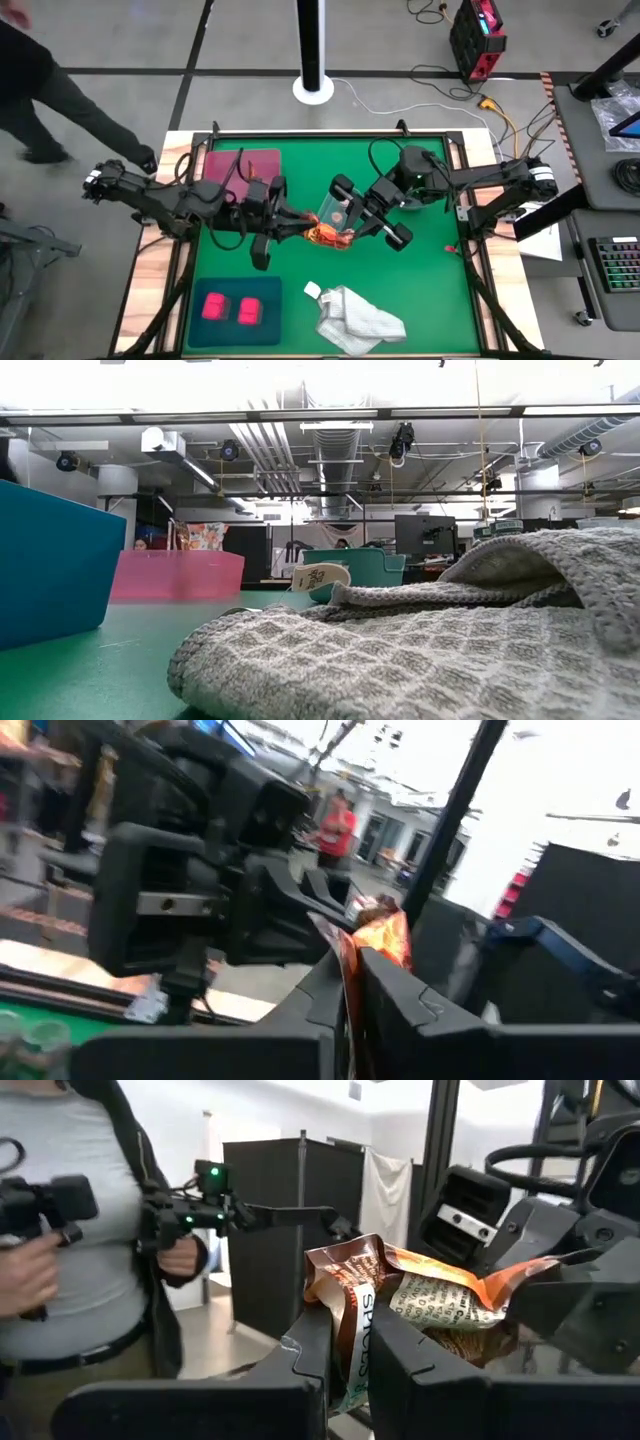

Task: Sort spices by type
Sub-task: Put the orange seasoning pack into the red bin

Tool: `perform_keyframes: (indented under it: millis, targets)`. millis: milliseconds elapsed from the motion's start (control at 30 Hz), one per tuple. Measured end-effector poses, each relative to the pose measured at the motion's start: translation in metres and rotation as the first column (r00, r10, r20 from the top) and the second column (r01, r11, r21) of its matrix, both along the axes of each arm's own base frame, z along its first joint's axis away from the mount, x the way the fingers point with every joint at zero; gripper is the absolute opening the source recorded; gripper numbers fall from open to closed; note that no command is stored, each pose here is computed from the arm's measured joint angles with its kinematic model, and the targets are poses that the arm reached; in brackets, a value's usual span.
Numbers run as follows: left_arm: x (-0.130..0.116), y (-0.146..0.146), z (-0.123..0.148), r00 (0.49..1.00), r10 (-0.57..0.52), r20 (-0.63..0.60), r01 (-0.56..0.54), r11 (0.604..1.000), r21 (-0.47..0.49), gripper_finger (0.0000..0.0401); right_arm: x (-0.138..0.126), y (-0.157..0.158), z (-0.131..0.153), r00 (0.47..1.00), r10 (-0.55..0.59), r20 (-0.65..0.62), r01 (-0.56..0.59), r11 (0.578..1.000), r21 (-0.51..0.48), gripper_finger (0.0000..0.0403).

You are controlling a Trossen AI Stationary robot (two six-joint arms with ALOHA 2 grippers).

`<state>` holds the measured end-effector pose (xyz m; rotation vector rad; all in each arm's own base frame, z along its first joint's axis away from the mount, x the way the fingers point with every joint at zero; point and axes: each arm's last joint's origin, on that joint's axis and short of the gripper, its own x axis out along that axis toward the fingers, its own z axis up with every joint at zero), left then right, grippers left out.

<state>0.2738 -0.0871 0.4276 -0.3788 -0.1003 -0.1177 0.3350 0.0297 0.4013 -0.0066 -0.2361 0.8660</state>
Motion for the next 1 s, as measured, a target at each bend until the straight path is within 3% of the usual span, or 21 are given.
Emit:
perform_keyframes:
  millis: [167,300,633,733,867,933,1000]
  targets:
    - [-0.005,-0.008,0.005,0.997,0.061,0.043,-0.064,0.996,0.067,0.0002,0.000,-0.001,0.000,0.998,-0.025,0.055,0.027,0.999,-0.041,0.0027]
    - [-0.017,-0.011,0.017,0.988,0.083,0.130,-0.101,0.984,0.144,0.0001,0.001,-0.008,0.002,0.995,-0.083,0.059,0.084,0.996,-0.020,0.0032]
    - [-0.039,0.000,0.034,0.968,0.148,0.202,-0.177,0.975,0.134,0.0000,0.004,-0.028,-0.001,0.972,-0.233,-0.039,0.235,0.971,0.052,0.0128]
    - [-0.050,0.007,0.041,0.952,0.226,0.204,-0.251,0.962,0.109,0.0000,0.006,-0.035,-0.005,0.954,-0.286,-0.089,0.292,0.955,0.055,0.0151]
    - [-0.072,0.022,0.040,0.893,0.444,0.072,-0.447,0.895,0.018,0.0000,0.008,-0.046,-0.015,0.922,-0.330,-0.201,0.342,0.939,0.027,0.0175]
    - [-0.083,0.031,0.029,0.821,0.567,-0.062,-0.570,0.821,-0.042,0.0000,0.006,-0.054,-0.021,0.890,-0.336,-0.307,0.364,0.931,0.036,0.0182]
    - [-0.097,0.041,0.013,0.720,0.663,-0.205,-0.691,0.712,-0.125,0.0000,0.004,-0.062,-0.028,0.839,-0.333,-0.430,0.394,0.917,0.057,0.0186]
